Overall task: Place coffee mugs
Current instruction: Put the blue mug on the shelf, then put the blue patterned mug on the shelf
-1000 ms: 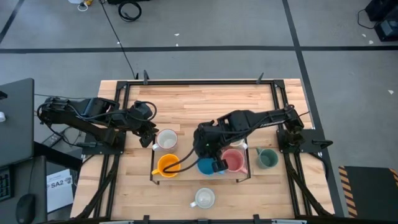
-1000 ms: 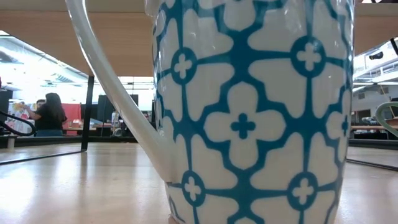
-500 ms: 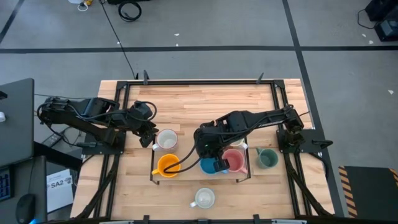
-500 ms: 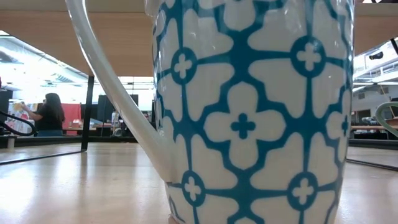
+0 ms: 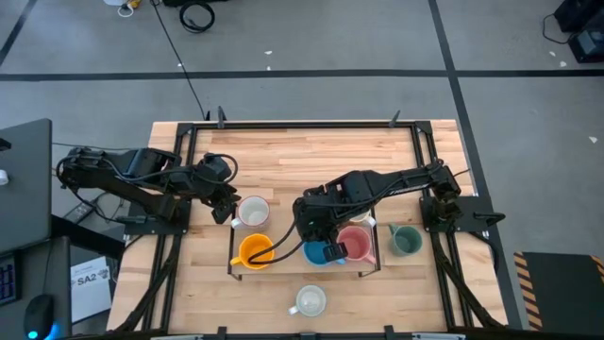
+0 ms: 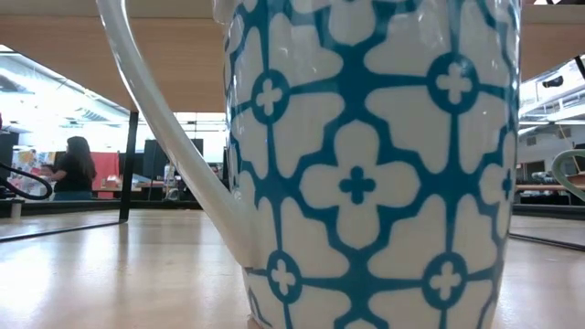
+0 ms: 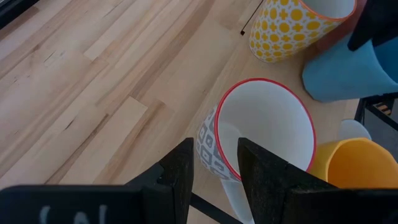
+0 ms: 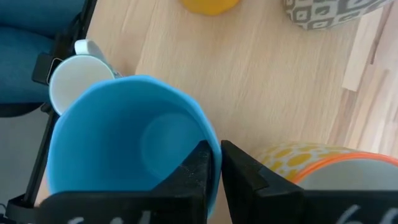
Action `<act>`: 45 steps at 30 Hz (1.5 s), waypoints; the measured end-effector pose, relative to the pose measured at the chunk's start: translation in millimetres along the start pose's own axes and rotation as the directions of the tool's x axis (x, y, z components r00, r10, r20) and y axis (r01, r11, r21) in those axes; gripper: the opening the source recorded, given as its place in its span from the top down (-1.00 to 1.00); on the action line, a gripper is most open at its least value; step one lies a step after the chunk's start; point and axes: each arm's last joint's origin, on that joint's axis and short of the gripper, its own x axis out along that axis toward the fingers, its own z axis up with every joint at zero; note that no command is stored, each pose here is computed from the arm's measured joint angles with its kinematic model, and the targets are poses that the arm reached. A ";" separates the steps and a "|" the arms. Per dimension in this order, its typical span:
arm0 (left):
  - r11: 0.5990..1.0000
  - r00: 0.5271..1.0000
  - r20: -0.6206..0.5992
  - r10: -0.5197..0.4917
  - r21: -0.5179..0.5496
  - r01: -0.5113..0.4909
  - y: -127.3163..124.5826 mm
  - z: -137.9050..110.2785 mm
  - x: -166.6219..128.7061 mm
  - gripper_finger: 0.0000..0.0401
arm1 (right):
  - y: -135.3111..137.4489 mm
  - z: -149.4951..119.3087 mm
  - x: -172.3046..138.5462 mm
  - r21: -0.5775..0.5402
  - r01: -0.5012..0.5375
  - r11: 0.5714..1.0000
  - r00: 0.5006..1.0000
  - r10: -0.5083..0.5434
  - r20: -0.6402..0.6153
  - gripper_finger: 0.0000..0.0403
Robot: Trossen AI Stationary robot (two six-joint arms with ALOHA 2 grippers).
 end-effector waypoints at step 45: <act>1.000 1.000 0.000 0.000 0.009 0.000 -0.1 0.0 0.0 0.35 | -0.2 0.1 -0.2 -0.014 0.007 1.000 1.000 -0.007 0.002 0.17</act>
